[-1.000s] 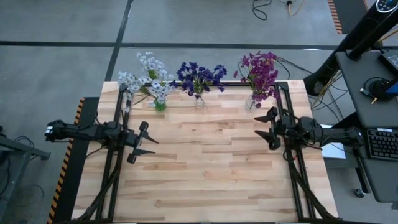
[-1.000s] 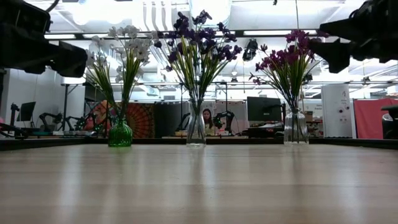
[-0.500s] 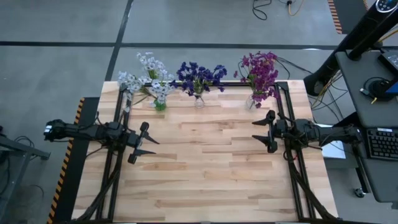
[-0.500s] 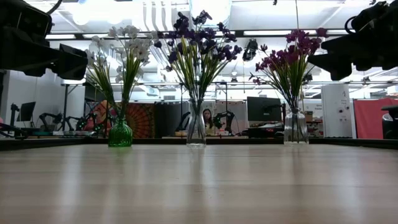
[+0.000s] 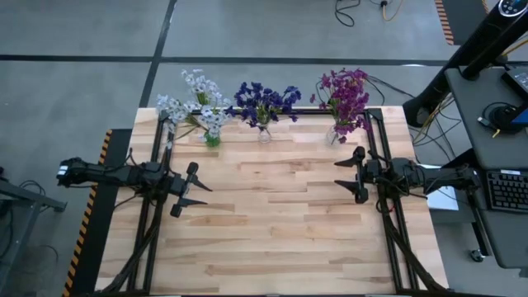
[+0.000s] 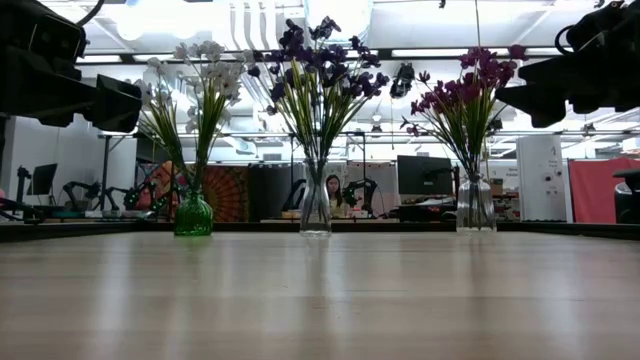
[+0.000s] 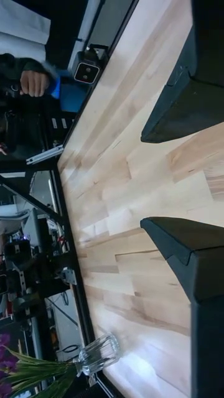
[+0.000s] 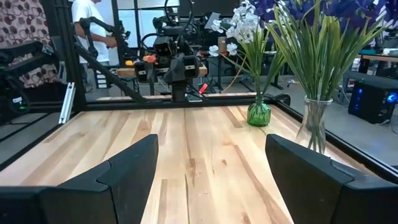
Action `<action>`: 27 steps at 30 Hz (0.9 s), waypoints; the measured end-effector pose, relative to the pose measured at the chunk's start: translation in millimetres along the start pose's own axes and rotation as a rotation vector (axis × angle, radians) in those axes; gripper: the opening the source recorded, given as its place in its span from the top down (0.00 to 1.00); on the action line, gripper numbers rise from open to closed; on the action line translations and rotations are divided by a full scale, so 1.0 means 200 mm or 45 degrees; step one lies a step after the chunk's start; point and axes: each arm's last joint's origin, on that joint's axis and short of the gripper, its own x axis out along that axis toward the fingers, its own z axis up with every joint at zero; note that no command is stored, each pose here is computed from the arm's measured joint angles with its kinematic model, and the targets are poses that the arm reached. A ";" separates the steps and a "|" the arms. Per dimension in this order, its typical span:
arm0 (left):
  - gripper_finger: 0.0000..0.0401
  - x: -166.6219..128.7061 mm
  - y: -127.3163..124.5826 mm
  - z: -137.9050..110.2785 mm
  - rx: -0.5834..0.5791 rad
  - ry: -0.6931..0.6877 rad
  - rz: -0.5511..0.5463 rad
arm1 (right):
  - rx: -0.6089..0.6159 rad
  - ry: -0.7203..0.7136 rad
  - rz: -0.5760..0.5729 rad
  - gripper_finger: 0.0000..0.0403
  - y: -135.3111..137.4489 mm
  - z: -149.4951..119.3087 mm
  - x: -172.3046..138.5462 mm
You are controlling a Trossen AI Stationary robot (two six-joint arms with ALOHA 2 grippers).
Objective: Sort flowers into vase by color
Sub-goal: Return to Home Position
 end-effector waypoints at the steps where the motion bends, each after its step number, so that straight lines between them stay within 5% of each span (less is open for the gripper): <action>1: 0.53 0.00 0.00 0.00 0.000 0.002 0.000 | 0.000 0.001 0.005 0.29 0.00 0.00 0.00; 27: 0.53 0.00 0.00 0.00 -0.001 0.004 0.000 | 0.027 0.006 0.032 0.29 0.00 0.00 0.00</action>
